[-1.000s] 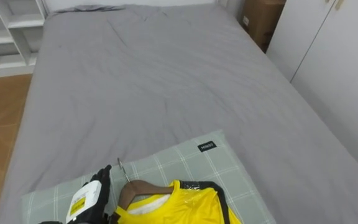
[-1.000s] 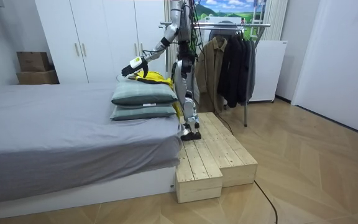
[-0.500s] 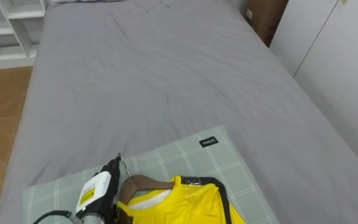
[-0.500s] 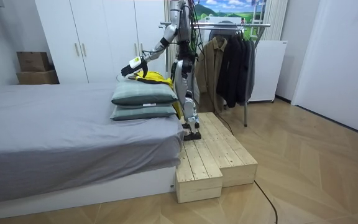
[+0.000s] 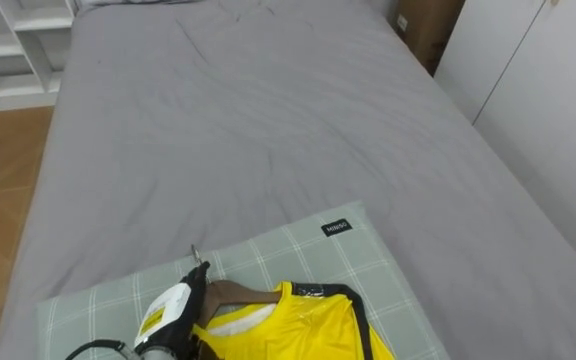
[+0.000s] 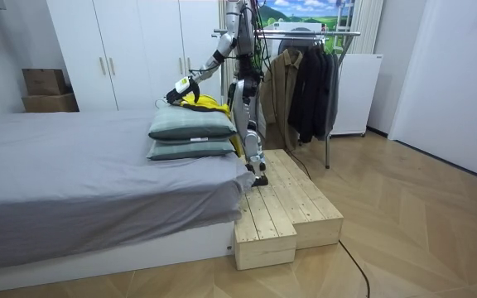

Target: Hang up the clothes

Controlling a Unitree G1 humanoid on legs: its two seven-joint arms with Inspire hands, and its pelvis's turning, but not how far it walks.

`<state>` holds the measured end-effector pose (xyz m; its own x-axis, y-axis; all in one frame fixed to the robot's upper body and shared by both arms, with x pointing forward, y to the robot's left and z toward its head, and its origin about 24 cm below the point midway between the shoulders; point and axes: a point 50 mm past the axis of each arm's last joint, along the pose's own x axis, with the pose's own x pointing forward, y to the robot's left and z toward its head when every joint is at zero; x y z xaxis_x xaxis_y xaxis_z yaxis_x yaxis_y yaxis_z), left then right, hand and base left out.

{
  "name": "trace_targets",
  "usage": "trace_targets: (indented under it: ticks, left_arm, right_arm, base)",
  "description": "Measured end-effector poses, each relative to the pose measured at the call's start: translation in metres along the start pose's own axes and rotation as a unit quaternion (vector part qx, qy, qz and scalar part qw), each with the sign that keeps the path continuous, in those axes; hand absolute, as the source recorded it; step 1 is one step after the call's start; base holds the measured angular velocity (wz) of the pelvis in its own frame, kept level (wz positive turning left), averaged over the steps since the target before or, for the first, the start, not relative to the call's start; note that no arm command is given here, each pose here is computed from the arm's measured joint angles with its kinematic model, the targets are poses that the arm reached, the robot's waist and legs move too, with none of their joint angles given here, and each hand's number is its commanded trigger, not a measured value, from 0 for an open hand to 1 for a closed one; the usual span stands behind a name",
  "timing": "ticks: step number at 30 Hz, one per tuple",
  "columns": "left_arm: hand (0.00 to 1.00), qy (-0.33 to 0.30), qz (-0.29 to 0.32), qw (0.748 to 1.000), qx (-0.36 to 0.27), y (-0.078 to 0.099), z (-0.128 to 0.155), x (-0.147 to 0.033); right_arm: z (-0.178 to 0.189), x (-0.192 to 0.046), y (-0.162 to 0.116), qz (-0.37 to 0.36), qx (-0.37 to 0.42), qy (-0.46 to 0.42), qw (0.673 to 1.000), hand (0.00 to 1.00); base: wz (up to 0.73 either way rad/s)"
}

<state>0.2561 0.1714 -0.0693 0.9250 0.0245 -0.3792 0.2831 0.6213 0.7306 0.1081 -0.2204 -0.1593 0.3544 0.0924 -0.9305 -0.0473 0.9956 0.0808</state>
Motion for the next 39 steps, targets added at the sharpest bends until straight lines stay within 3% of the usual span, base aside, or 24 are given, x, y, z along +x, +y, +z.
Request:
trace_targets:
  ticks: [19,39]
  left_arm:
    - [0.00,0.004,-0.047,0.999,-0.006,-0.013,-0.002,-0.003]
    - [0.00,0.012,-0.029,0.999,-0.021,0.003,-0.001,0.012]
  right_arm:
    - [0.006,0.001,0.000,-0.001,-0.038,0.006,0.999,0.00]
    - [0.020,0.007,0.014,0.006,-0.079,0.007,0.997,0.00]
  base:
    - [0.01]
    - [0.00]
